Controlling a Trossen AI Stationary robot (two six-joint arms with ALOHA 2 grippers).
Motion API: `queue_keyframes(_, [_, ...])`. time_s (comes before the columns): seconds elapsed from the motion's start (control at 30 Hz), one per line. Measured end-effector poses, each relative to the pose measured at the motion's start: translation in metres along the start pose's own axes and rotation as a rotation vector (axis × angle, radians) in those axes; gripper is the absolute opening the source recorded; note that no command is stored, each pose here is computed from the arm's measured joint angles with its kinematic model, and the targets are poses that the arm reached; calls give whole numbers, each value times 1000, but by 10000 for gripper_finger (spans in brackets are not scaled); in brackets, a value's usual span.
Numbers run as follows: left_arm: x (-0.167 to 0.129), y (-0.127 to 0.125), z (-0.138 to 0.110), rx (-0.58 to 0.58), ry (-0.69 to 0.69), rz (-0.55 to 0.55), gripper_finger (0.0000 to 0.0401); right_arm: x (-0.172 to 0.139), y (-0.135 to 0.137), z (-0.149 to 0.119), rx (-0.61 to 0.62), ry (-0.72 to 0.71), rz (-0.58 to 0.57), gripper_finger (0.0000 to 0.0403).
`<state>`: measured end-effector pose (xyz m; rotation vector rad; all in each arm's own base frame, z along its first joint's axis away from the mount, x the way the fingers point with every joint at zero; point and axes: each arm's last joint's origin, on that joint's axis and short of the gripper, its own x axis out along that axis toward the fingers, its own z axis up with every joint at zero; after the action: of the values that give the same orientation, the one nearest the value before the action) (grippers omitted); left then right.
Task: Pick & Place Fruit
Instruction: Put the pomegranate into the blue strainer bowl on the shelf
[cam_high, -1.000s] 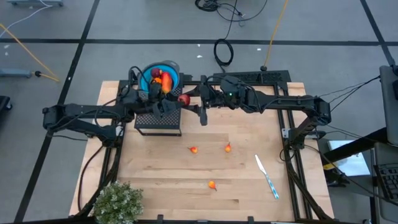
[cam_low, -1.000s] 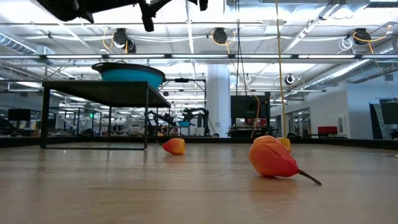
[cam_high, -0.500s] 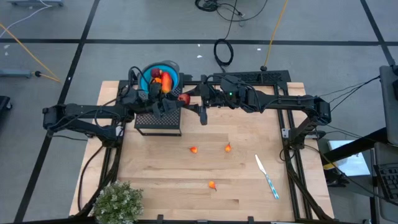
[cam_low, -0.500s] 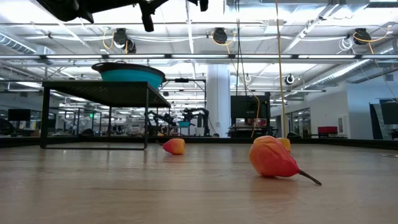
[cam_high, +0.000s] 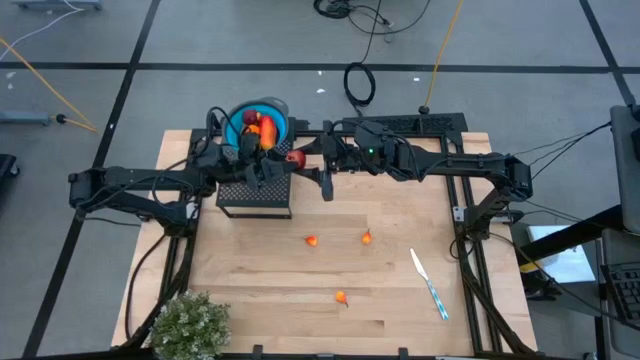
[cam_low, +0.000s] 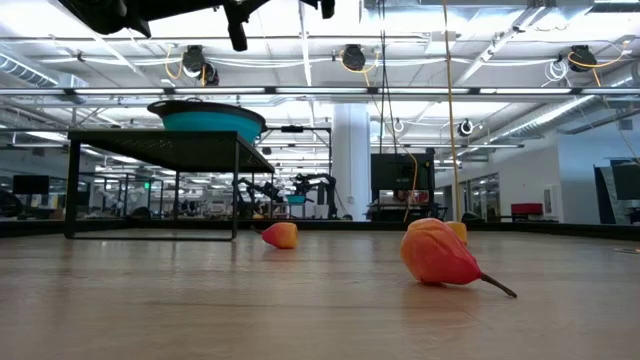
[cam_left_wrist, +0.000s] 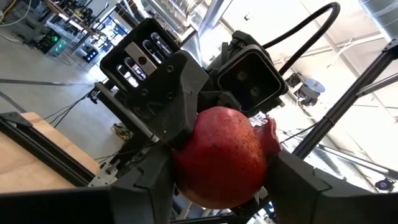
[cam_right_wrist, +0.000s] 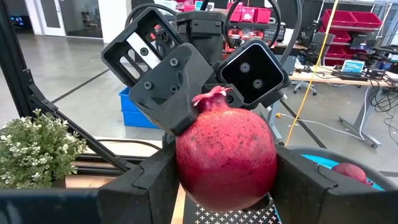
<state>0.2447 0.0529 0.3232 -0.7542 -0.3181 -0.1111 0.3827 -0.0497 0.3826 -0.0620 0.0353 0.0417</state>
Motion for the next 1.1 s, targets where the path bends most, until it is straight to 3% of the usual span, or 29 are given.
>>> queue_keyframes(0.63, [0,1,-1,29,4,3,203,0,0,-3,-3,28,6,208])
queue_keyframes(1.1, [0,1,-1,52,10,2,203,0,1,-3,-43,33,13,286])
